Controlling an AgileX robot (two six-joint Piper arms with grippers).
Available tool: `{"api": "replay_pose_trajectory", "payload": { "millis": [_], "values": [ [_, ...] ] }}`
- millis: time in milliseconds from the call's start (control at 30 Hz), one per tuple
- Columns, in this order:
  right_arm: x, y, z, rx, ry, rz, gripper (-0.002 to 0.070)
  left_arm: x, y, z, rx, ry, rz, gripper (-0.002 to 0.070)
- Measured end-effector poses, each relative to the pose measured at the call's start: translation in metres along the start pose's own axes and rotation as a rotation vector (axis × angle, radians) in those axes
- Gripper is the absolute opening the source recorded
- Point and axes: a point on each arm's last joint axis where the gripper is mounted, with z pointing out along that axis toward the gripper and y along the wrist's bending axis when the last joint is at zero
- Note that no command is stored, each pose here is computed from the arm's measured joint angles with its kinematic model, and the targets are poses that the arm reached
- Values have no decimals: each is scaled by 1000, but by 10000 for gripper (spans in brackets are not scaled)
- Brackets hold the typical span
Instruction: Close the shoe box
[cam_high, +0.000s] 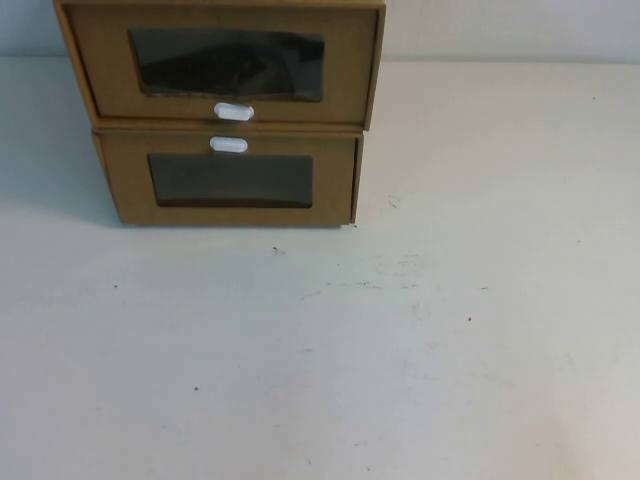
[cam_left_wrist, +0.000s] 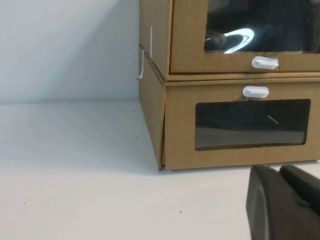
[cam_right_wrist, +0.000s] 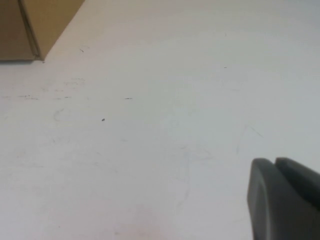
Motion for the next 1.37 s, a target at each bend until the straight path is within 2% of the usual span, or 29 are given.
{"api": "replay_pose_trajectory", "payload": {
  "millis": [600,733,800,1133,1367],
  "values": [
    [0,0,0,-1,0,1,-12,0,0,0,0,0,5,-2],
    [0,0,0,-1,0,1,-12,0,2,0,-20,0,155,-2],
    [0,0,0,-1,0,1,-12,1,3,0,-33,19,188,-2],
    [0,0,0,-1,-1,1,-12,25,9,-5,-99,284,131,-2],
    [0,0,0,-1,-1,1,-12,26,10,-5,-103,292,122,-2]
  ]
}}
